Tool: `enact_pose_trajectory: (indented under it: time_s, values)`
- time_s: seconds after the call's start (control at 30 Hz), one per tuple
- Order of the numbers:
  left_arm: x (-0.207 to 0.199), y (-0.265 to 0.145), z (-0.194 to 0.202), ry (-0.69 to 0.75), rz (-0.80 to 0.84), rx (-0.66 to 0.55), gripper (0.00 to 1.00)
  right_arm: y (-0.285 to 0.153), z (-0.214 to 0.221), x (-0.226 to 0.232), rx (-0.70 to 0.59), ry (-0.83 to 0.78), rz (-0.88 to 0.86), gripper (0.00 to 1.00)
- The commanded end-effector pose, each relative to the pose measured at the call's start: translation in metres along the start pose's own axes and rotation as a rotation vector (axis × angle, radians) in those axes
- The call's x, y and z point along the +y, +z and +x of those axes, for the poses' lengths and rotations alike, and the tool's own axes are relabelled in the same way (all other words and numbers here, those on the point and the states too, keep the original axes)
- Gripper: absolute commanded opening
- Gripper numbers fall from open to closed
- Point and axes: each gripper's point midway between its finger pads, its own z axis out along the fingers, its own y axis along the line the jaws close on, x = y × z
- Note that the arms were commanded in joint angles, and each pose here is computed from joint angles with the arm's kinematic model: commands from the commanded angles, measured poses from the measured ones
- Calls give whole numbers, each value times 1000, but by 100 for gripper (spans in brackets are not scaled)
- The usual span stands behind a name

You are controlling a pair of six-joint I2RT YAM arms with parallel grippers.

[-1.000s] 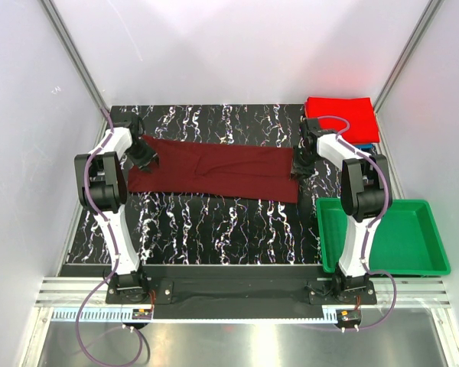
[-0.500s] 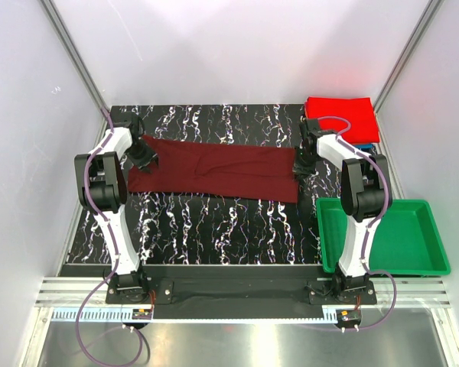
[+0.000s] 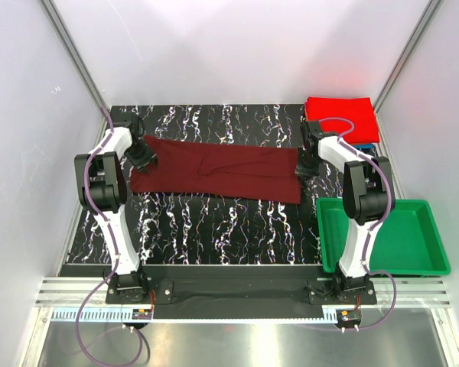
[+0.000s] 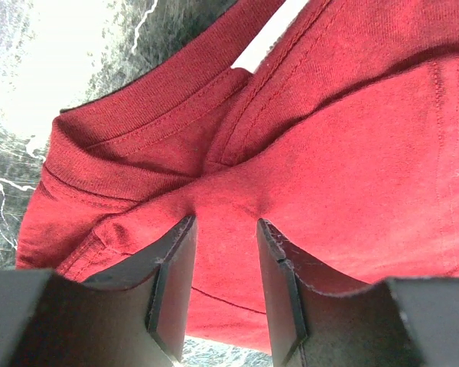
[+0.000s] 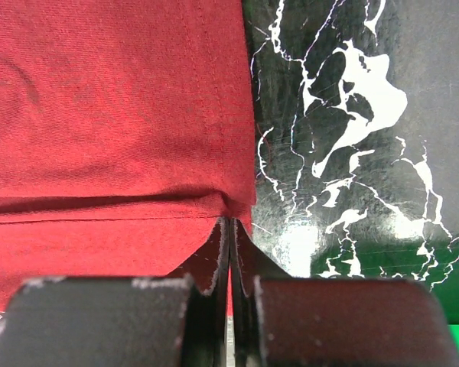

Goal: Fold and stack the t-shirts
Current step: Fold the tshirt

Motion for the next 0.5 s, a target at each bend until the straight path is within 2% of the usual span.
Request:
enact_pose_trajectory:
  time_s: [0.0, 0.2, 0.33, 0.4, 0.47]
  values:
    - [-4, -5, -16, 24, -1, -47, 43, -22, -23, 2, -101, 16, -8, 0]
    - [14, 6, -11, 21, -79, -44, 43, -26, -24, -9, -127, 22, 45, 0]
    - [14, 12, -11, 21, -84, -36, 43, -17, -15, -14, -100, 27, 50, 0]
    - [10, 8, -14, 22, -69, -30, 43, -13, -12, -14, -84, 29, 47, 0]
    - [-4, -14, -26, 35, -31, -45, 43, -13, -11, -14, -73, 30, 55, 0]
